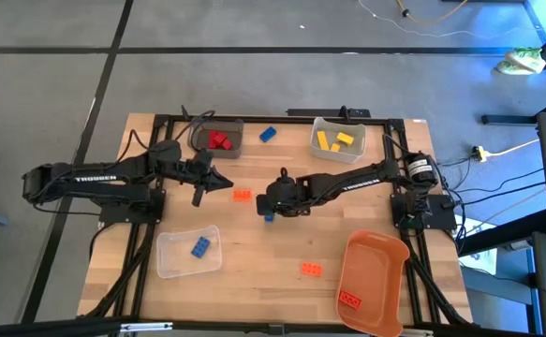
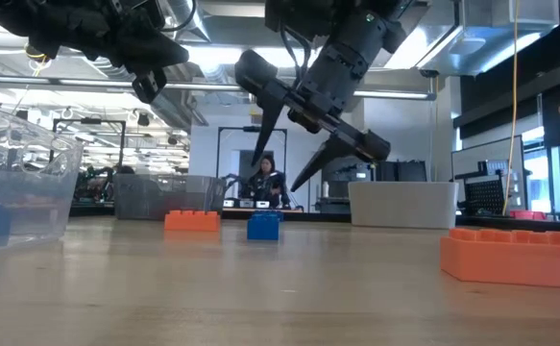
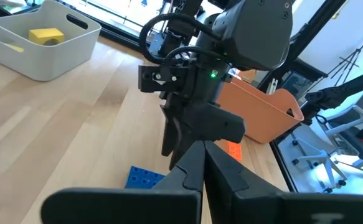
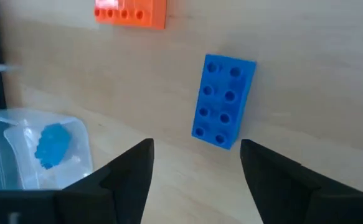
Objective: Sort & place blocks by color
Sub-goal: Put the bottom blue game piece into the transparent bin
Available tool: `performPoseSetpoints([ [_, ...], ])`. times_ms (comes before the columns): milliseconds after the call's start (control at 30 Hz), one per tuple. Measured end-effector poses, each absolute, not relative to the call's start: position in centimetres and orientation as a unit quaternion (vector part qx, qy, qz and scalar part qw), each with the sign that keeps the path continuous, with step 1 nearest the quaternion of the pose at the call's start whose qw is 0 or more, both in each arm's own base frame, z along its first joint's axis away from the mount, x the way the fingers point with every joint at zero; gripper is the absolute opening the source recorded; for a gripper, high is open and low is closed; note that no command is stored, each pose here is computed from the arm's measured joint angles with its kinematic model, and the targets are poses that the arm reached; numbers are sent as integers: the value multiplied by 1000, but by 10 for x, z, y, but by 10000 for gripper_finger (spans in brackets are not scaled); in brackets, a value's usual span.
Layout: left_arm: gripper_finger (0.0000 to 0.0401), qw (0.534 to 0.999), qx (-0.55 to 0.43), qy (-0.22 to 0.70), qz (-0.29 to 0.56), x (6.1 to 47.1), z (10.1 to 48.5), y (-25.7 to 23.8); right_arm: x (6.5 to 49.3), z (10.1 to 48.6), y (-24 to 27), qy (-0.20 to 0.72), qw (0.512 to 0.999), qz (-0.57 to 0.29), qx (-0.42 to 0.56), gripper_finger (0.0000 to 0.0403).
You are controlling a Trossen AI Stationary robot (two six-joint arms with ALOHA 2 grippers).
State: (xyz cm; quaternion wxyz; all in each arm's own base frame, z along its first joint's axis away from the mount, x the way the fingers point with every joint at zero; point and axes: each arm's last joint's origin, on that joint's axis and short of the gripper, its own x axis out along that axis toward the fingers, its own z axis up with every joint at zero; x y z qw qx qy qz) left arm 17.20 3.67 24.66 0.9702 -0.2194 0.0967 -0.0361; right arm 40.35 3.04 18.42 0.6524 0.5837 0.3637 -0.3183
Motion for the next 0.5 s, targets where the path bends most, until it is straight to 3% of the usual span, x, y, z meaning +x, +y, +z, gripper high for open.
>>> performPoseSetpoints([
  [133,0,970,-219,97,-36,172,247,37,417,196,31,340,670,-321,576,239],
  [500,0,968,-231,96,-35,172,247,37,444,197,31,439,654,-415,456,239],
])
